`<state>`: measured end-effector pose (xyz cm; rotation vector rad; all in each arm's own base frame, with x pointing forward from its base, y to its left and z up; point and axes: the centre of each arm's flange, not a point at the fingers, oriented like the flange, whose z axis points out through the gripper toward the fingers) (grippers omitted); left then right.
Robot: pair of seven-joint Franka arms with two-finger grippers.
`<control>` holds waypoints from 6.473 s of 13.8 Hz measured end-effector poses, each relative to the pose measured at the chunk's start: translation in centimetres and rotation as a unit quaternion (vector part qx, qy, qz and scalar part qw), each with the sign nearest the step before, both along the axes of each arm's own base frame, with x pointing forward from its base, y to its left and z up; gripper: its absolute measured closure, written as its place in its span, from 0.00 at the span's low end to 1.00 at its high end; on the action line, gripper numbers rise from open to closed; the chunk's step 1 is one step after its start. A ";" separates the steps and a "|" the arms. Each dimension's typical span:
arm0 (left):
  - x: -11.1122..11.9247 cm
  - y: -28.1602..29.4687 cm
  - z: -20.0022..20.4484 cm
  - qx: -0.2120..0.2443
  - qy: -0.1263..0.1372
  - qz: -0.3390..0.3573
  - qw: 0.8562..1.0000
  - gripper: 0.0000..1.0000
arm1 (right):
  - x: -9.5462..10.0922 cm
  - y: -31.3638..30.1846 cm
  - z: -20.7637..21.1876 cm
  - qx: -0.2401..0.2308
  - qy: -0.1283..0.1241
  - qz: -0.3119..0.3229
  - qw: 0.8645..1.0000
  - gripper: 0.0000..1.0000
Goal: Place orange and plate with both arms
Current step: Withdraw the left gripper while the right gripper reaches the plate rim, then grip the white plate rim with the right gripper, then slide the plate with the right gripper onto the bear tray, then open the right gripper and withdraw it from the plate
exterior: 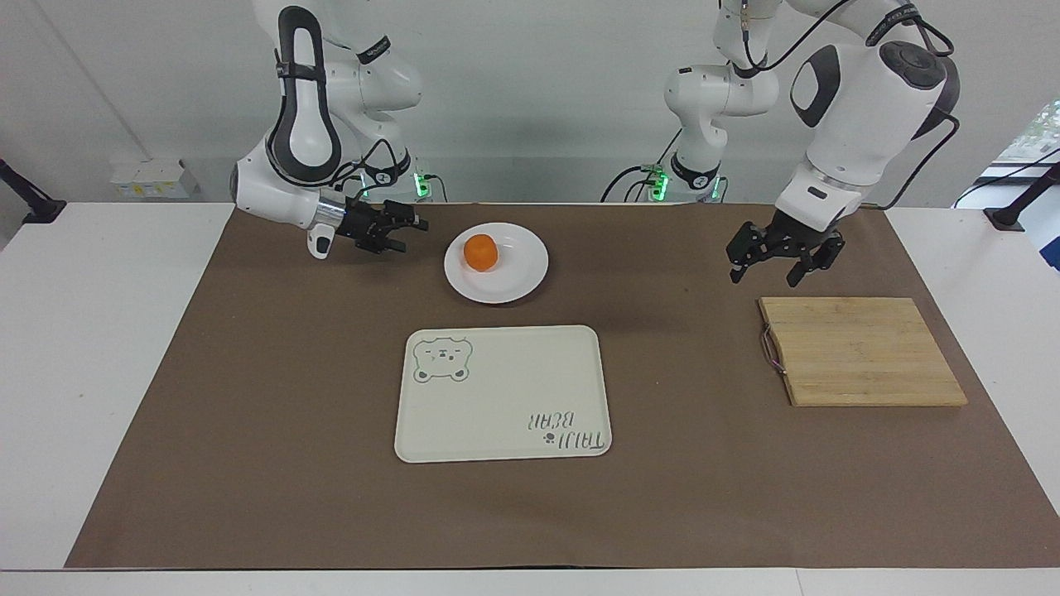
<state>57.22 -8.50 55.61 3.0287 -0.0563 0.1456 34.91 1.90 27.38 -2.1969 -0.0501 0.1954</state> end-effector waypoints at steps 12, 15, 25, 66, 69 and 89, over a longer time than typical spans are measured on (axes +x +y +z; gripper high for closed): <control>-2.7 6.8 7.9 0.037 0.037 0.010 0.999 0.00 | 0.2 4.6 -3.3 0.012 -0.009 -0.025 1.000 0.21; -3.4 6.8 8.4 0.037 0.038 -0.005 0.999 0.00 | 0.2 4.6 -3.3 0.012 -0.009 -0.025 1.000 0.41; -3.5 6.6 8.2 0.042 0.057 -0.027 0.997 0.00 | 0.2 4.6 -3.2 0.014 -0.009 -0.028 0.999 0.96; -3.2 7.1 8.9 0.042 0.065 -0.021 0.997 0.00 | 25.8 8.6 -1.8 0.043 0.047 -0.139 0.988 0.96; -3.2 7.1 8.9 0.042 0.065 -0.021 0.997 0.00 | 25.1 8.4 -2.6 0.037 0.049 -0.131 0.989 0.96; -3.2 7.1 8.9 0.042 0.065 -0.021 0.997 0.00 | 25.5 1.6 13.5 -0.216 -0.016 -0.080 0.973 0.00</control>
